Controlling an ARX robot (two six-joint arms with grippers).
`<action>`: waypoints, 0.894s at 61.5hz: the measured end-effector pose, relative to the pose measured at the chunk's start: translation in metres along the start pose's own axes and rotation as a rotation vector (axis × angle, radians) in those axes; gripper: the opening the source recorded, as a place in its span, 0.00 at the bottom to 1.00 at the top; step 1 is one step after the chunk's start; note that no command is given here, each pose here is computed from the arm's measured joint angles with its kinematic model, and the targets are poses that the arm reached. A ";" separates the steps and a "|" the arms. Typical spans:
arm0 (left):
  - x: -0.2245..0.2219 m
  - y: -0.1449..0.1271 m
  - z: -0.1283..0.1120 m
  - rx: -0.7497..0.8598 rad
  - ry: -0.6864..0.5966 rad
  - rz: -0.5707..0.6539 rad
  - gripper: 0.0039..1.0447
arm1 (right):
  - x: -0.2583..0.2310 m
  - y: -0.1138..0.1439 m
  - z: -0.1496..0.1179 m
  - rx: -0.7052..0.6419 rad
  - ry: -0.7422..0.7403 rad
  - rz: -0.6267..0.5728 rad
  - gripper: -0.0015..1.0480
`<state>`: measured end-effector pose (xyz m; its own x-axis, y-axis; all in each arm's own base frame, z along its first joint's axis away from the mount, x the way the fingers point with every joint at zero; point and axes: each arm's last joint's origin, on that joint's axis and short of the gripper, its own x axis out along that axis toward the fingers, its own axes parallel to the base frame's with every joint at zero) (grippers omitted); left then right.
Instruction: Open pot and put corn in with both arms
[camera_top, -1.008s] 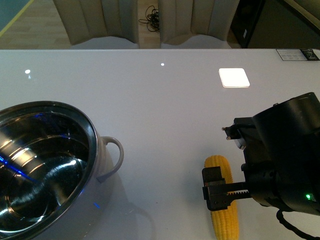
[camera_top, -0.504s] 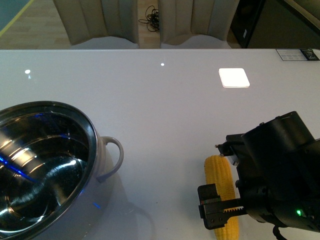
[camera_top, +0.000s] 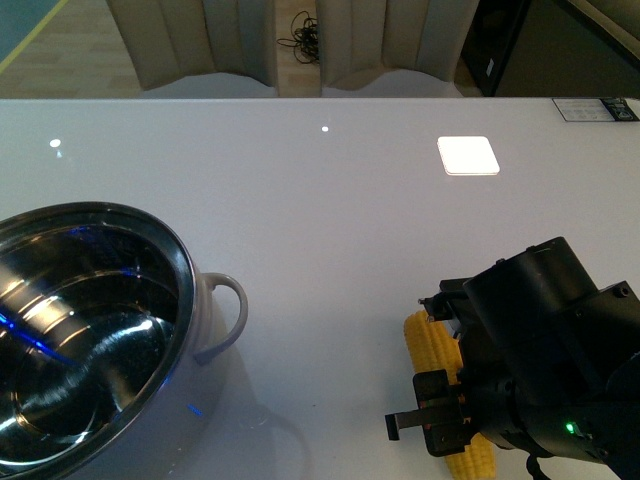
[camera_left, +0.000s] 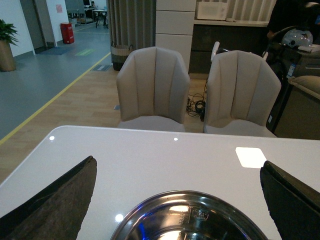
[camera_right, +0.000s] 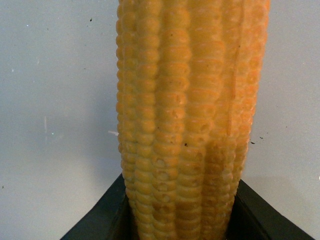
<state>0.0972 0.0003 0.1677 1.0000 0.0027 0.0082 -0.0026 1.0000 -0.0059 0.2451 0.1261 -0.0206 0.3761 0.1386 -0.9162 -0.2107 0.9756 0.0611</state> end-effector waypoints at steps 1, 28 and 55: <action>0.000 0.000 0.000 0.000 0.000 0.000 0.93 | -0.001 -0.001 0.000 0.001 0.000 0.002 0.31; 0.000 0.000 0.000 0.000 0.000 0.000 0.93 | -0.071 -0.021 0.052 0.111 -0.184 0.088 0.21; 0.000 0.000 0.000 0.000 0.000 0.000 0.93 | -0.122 0.034 0.137 0.151 -0.346 0.261 0.19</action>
<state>0.0972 0.0003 0.1677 1.0000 0.0031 0.0082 -0.0030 1.0000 -0.0059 0.3159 0.1657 0.1480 0.6125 0.4070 -0.6776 -0.2141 0.9106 0.3534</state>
